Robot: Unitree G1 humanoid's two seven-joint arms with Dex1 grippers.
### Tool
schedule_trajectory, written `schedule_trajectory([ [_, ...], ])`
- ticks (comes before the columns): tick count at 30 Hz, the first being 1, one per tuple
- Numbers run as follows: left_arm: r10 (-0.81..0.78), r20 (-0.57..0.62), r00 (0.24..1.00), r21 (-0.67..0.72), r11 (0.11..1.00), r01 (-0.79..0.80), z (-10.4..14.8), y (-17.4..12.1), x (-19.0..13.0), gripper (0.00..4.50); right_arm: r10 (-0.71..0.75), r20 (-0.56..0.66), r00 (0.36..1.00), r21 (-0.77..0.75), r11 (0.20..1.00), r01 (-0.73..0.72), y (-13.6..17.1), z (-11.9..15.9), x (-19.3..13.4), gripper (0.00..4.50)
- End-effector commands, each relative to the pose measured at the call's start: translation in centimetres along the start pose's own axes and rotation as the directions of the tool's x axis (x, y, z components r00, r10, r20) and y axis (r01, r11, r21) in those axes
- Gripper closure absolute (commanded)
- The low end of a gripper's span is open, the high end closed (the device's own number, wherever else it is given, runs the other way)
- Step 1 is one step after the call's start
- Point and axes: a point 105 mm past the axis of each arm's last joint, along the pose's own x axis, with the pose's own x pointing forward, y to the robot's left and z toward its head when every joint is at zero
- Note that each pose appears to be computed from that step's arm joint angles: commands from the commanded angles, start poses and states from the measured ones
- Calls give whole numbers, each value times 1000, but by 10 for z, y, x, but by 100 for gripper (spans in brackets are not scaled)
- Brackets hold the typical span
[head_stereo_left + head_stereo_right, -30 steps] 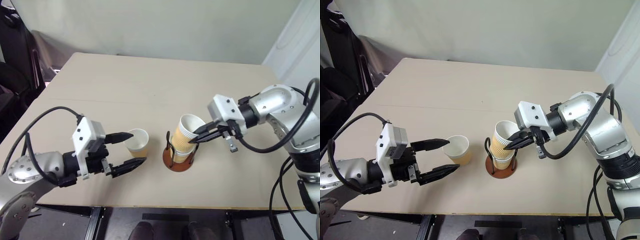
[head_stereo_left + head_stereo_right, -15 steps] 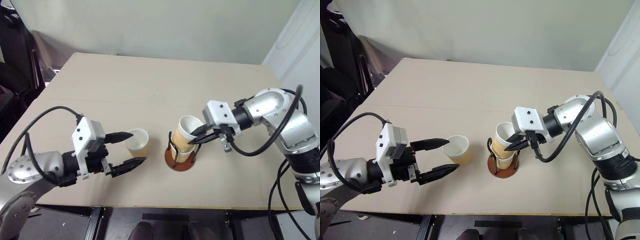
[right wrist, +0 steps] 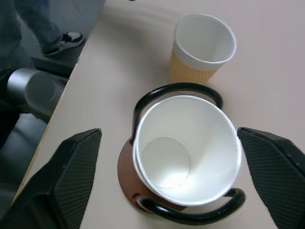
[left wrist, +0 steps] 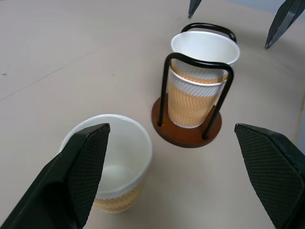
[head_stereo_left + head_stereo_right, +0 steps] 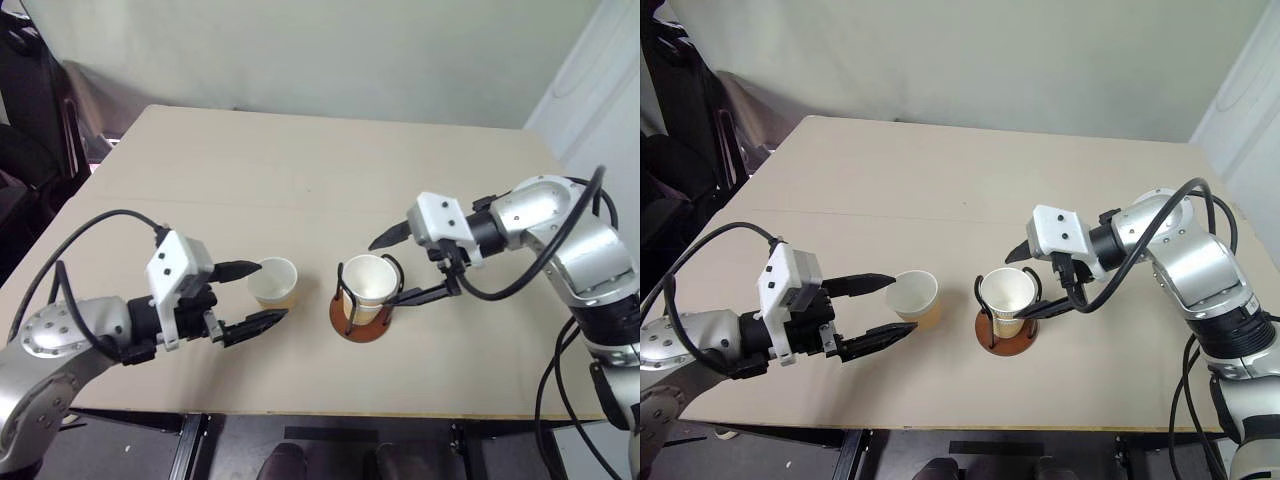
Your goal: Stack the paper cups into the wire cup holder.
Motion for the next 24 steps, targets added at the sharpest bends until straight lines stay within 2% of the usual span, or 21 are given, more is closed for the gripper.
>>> schedule_trajectory([
  [1,12,-25,1000,76,997,-10,2,6,4,0,-127,126,984,51,991,121,-13,16,-30,3],
  [3,5,-40,999,90,996,-1,0,8,8,0,-187,279,942,168,975,144,-17,18,-53,3],
  [4,-5,-75,997,108,994,13,-6,8,12,0,-200,361,911,219,968,126,-9,11,-70,3],
  [6,-19,-119,993,127,991,34,-13,9,16,0,-220,440,871,258,960,112,4,1,-87,3],
  [8,-13,-148,989,147,989,34,-18,13,19,0,-247,461,852,291,949,118,17,-5,-94,3],
  [15,-32,-206,978,193,979,73,-30,19,30,0,-276,536,798,302,945,125,46,12,-100,3],
  [23,-53,-253,966,225,968,112,-41,22,41,0,-301,492,817,334,932,142,61,0,-99,3],
  [24,-49,-260,964,232,966,112,-42,23,41,17,-303,490,817,336,931,144,62,-2,-99,1],
])
